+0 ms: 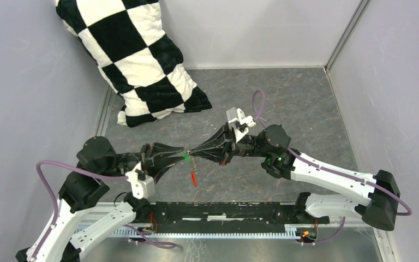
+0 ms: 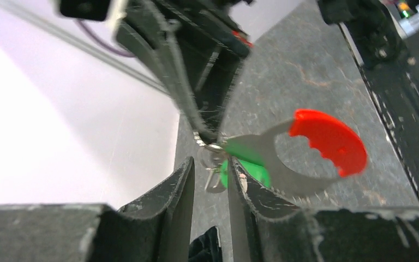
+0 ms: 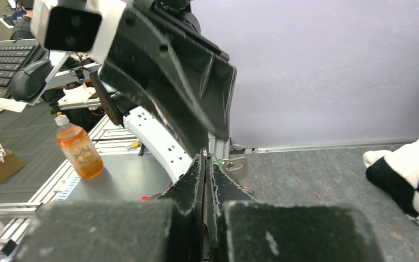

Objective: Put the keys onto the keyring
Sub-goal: Adjust the key on the keyring.

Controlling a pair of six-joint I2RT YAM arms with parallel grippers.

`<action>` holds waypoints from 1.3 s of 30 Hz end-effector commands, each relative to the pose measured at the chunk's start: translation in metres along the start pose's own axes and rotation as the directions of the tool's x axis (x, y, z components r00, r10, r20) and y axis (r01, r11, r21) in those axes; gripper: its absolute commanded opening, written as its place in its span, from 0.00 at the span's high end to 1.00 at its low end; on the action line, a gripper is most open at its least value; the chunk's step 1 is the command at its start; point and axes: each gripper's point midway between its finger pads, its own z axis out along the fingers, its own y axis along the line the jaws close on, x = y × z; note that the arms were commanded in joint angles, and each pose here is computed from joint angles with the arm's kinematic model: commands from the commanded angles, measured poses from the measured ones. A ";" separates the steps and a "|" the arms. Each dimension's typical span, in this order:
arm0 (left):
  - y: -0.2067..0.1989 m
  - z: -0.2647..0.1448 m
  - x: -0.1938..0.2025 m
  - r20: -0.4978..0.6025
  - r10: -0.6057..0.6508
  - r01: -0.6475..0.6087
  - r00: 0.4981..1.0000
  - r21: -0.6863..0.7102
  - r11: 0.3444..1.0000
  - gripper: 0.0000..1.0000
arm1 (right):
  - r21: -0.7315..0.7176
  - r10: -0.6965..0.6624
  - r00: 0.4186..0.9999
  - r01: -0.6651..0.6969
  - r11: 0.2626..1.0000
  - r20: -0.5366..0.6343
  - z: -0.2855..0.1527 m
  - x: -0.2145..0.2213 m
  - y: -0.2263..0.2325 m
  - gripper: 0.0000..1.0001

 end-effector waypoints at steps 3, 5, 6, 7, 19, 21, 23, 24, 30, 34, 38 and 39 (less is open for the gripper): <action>0.036 -0.007 -0.035 0.132 -0.320 0.339 0.938 -0.158 0.928 0.65 | 0.033 -0.193 0.971 0.191 0.981 0.142 -0.004 -0.045 0.009 0.99; 0.029 -0.004 -0.035 0.144 -0.380 0.398 0.914 -0.128 0.908 0.66 | 0.036 -0.220 0.966 0.217 0.976 0.135 -0.004 -0.046 0.009 0.99; 0.027 -0.003 -0.034 0.145 -0.403 0.421 0.904 -0.119 0.899 0.67 | 0.037 -0.233 0.963 0.231 0.972 0.132 -0.004 -0.046 0.010 0.99; 0.025 -0.001 -0.033 0.147 -0.424 0.441 0.894 -0.111 0.891 0.67 | 0.041 -0.243 0.962 0.239 0.970 0.123 -0.003 -0.046 0.009 0.99; 0.026 0.006 -0.017 0.106 -0.533 0.543 0.839 -0.128 0.830 0.69 | 0.028 -0.323 0.944 0.322 0.946 0.060 0.009 -0.045 0.011 0.99; 0.025 0.006 -0.017 0.102 -0.535 0.545 0.839 -0.127 0.829 0.70 | 0.028 -0.329 0.943 0.328 0.944 0.057 0.010 -0.046 0.011 0.99; 0.023 0.006 -0.015 0.094 -0.533 0.541 0.841 -0.125 0.832 0.72 | 0.026 -0.333 0.941 0.332 0.943 0.054 0.011 -0.045 0.011 0.99; 0.023 0.006 -0.014 0.089 -0.533 0.541 0.841 -0.129 0.831 0.74 | 0.024 -0.336 0.940 0.336 0.942 0.054 0.012 -0.046 0.012 0.99; 0.024 0.004 -0.008 0.071 -0.514 0.518 0.855 -0.157 0.841 0.91 | 0.040 -0.353 0.935 0.352 0.935 0.039 0.009 -0.047 0.010 0.99; 0.022 0.003 -0.004 0.056 -0.510 0.512 0.858 -0.161 0.843 0.98 | 0.042 -0.365 0.931 0.364 0.930 0.020 0.007 -0.049 0.010 0.99; 0.026 0.003 -0.005 0.057 -0.500 0.502 0.864 -0.168 0.849 0.98 | 0.023 -0.363 0.929 0.365 0.931 -0.069 0.008 -0.043 0.009 0.86; 0.027 0.003 -0.004 0.054 -0.492 0.493 0.869 -0.171 0.853 0.98 | 0.017 -0.357 0.929 0.360 0.933 -0.100 0.008 -0.041 0.008 0.83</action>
